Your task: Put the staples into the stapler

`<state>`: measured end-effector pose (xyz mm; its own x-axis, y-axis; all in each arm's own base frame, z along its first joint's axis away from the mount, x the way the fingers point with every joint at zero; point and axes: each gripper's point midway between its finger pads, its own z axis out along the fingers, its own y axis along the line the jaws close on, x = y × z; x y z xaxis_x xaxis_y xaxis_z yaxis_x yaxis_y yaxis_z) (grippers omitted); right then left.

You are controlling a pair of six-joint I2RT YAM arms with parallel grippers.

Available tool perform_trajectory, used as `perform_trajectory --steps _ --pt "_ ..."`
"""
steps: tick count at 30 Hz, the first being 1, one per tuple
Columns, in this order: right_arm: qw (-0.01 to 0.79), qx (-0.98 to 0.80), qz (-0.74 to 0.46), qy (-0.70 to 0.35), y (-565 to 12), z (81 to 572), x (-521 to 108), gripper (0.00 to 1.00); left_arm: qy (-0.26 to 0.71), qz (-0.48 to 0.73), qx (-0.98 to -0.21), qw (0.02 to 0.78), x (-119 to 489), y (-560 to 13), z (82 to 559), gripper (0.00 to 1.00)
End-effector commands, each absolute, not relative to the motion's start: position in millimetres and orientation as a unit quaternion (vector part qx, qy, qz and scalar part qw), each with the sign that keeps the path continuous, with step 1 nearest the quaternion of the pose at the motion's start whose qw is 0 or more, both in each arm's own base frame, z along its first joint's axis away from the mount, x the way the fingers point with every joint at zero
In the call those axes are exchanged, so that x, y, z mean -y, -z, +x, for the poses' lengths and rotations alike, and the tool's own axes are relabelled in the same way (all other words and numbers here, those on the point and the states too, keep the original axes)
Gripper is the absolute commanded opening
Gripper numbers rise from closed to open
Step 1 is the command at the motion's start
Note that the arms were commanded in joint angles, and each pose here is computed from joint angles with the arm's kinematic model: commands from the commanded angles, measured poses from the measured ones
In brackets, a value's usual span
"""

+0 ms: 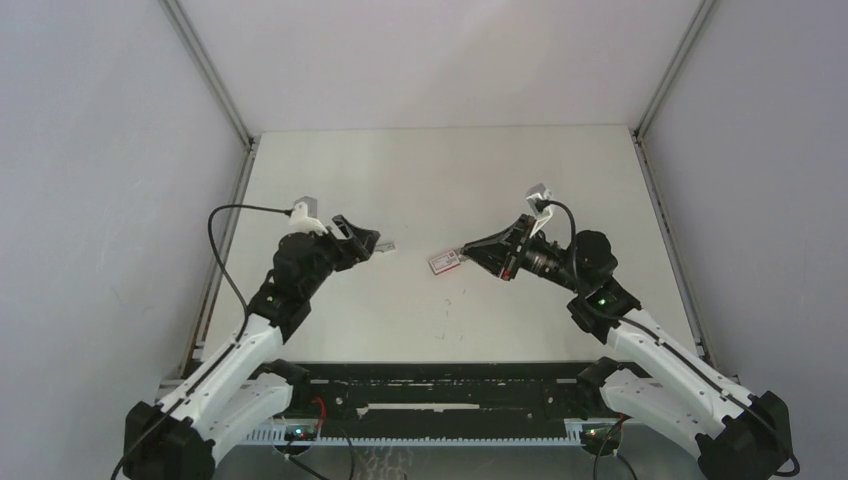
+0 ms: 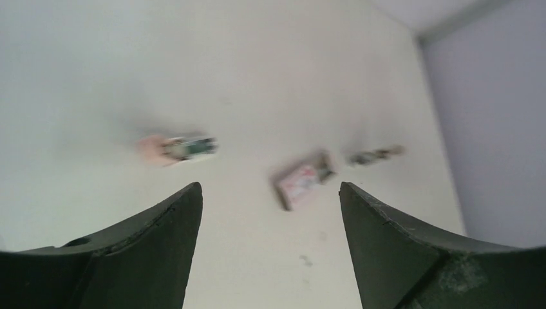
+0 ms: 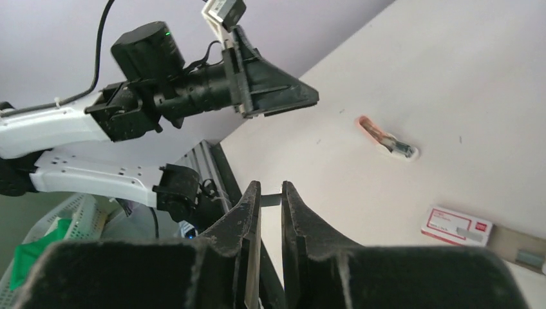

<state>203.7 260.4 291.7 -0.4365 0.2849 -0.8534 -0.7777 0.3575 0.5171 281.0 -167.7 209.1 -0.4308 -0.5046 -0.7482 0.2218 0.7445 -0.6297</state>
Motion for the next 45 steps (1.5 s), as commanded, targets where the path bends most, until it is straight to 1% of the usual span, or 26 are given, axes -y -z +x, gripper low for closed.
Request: perform_trajectory --steps 1,4,10,14,18,21,26,29,32,36,40,42,45 --pt "0.511 -0.670 -0.189 -0.504 -281 212 -255 0.09 0.237 -0.176 -0.817 0.495 116 -147 298 0.82" --pt "0.507 -0.679 -0.184 -0.498 -272 214 -254 0.09 0.214 -0.182 -0.825 0.491 108 -130 312 0.83" --pt "0.500 -0.692 -0.186 -0.487 -261 217 -253 0.09 0.218 -0.155 -0.823 0.502 111 -125 345 0.84" --pt "0.499 -0.694 -0.185 -0.485 -259 219 -253 0.09 0.207 -0.146 -0.833 0.491 111 -112 363 0.84" --pt "0.496 -0.696 -0.183 -0.486 -257 220 -254 0.09 0.219 -0.132 -0.846 0.468 118 -103 375 0.74" --pt "0.493 -0.699 -0.183 -0.484 -255 221 -253 0.09 0.236 -0.120 -0.844 0.467 126 -103 380 0.65" --pt "0.488 -0.702 -0.183 -0.486 -252 222 -254 0.09 0.237 -0.116 -0.850 0.456 130 -97 387 0.51" --pt "0.488 -0.702 -0.182 -0.485 -252 222 -254 0.09 0.233 -0.118 -0.857 0.444 130 -92 388 0.46" --pt "0.489 -0.703 -0.181 -0.484 -252 222 -253 0.09 0.222 -0.126 -0.864 0.433 127 -87 384 0.45" --pt "0.489 -0.704 -0.180 -0.482 -251 222 -252 0.09 0.212 -0.133 -0.868 0.430 122 -83 378 0.49" --pt "0.489 -0.703 -0.181 -0.484 -252 222 -253 0.09 0.209 -0.134 -0.871 0.425 121 -79 375 0.50" --pt "0.489 -0.702 -0.181 -0.485 -253 222 -253 0.09 0.213 -0.129 -0.869 0.428 122 -81 376 0.47" --pt "0.489 -0.704 -0.180 -0.482 -252 221 -252 0.09 0.218 -0.118 -0.868 0.429 125 -84 378 0.37"
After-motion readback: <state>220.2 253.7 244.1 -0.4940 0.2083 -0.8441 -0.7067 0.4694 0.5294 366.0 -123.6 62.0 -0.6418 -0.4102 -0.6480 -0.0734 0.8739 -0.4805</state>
